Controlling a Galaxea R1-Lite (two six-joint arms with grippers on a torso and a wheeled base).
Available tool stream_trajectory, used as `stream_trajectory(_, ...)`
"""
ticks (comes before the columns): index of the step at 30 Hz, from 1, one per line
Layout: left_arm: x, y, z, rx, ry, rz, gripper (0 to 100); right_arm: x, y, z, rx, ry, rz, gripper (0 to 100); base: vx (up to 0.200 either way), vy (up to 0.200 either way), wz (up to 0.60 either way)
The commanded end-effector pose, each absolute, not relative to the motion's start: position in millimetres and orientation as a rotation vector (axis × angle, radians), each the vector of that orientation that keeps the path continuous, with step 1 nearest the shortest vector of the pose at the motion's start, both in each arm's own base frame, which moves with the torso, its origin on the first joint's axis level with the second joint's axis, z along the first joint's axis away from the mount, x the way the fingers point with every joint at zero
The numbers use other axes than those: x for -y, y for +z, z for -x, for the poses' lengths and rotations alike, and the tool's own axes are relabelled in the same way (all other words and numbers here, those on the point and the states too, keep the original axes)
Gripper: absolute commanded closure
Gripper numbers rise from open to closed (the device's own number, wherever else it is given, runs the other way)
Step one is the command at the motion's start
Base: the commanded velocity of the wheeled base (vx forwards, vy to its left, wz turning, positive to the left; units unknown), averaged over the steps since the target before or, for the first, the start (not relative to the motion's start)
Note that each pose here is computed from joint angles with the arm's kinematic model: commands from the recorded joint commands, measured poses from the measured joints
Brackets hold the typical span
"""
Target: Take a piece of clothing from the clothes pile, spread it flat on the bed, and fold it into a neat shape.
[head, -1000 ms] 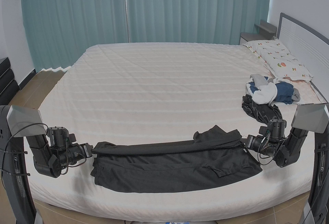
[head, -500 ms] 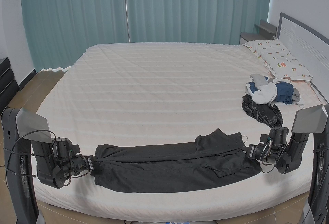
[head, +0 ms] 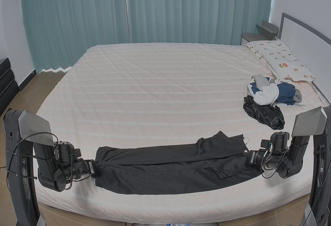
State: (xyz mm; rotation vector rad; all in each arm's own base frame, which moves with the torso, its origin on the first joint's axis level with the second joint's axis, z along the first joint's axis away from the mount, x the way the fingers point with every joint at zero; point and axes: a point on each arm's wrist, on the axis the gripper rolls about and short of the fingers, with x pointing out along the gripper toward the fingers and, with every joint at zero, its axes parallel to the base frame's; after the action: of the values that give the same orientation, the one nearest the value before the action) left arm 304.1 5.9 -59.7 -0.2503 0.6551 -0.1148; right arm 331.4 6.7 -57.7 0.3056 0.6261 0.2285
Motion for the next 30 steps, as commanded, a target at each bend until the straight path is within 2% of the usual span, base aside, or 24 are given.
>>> stream_trajectory(1,-6.0,-62.0,-305.3,-0.658,-0.112,0.253,0,-7.3,-60.1,-332.7,-0.629,0.230,-0.307,100,0.000,0.000,0.00)
stream_trajectory(2,-6.0,-62.0,-305.3,-0.658,-0.114,0.253,0,-7.3,-60.3,-332.8,-0.627,0.230,-0.307,0,0.000,0.000,0.00)
stream_trajectory(9,-8.7,-57.6,-302.4,-0.646,-0.101,0.265,0,0.2,-44.4,-330.4,-0.563,0.217,-0.319,0,0.000,0.000,0.00)
stream_trajectory(14,-14.7,-38.4,-301.9,-0.596,-0.066,0.335,0,10.1,-29.1,-329.8,-0.519,0.205,-0.332,0,0.000,0.000,0.00)
stream_trajectory(16,-20.1,-11.2,-305.5,-0.506,-0.034,0.457,0,16.4,-11.9,-332.9,-0.472,0.194,-0.423,0,0.000,0.000,0.00)
stream_trajectory(21,-21.4,9.5,-325.0,-0.433,-0.040,0.561,0,10.7,4.3,-344.7,-0.441,0.227,-0.560,0,0.000,0.000,0.00)
stream_trajectory(27,-6.0,14.8,-362.1,-0.529,-0.038,0.678,0,-4.5,-13.7,-366.6,-0.500,0.241,-0.640,0,0.000,0.000,0.00)
stream_trajectory(30,2.8,4.2,-387.8,-0.639,-0.017,0.711,0,-5.9,-33.2,-385.2,-0.519,0.212,-0.750,0,0.000,0.000,0.00)
